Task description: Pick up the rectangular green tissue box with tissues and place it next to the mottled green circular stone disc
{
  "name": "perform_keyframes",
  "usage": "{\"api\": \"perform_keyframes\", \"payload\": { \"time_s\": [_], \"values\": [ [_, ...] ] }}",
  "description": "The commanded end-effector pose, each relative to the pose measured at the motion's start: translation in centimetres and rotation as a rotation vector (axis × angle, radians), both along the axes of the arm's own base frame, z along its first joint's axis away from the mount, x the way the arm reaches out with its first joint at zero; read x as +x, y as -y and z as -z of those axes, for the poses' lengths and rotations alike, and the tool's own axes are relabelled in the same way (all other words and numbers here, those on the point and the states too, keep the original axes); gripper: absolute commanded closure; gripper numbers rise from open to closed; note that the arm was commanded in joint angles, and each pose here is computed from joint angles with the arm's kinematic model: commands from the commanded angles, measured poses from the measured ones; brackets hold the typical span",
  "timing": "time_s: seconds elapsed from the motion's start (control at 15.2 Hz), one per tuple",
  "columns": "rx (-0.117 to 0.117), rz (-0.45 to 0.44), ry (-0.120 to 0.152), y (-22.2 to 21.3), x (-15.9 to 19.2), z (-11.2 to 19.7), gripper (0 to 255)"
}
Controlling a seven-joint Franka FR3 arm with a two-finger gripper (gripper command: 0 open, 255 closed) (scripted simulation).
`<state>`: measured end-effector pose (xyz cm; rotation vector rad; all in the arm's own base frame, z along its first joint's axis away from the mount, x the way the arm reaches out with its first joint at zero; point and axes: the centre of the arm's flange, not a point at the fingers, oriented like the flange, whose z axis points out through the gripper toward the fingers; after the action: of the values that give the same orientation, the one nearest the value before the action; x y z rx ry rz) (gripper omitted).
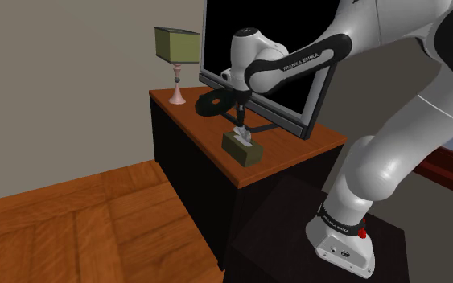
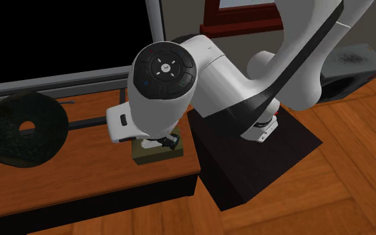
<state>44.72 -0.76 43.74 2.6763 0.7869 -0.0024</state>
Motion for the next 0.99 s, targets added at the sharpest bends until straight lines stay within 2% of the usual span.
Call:
{"api": "perform_keyframes", "payload": {
  "time_s": [0.0,0.07,0.13,0.59,0.92],
  "values": [
    [-0.040,-0.063,-0.021,0.3,1.1,2.6,0],
    [-0.060,-0.093,-0.031,0.4,1.7,3.8,0],
    [-0.066,-0.101,-0.034,0.4,1.9,4.1,0],
    [-0.066,-0.101,-0.034,2.0,2.3,7.8,0],
    [-0.066,-0.101,-0.034,2.0,2.3,7.8,0]
  ]
}}
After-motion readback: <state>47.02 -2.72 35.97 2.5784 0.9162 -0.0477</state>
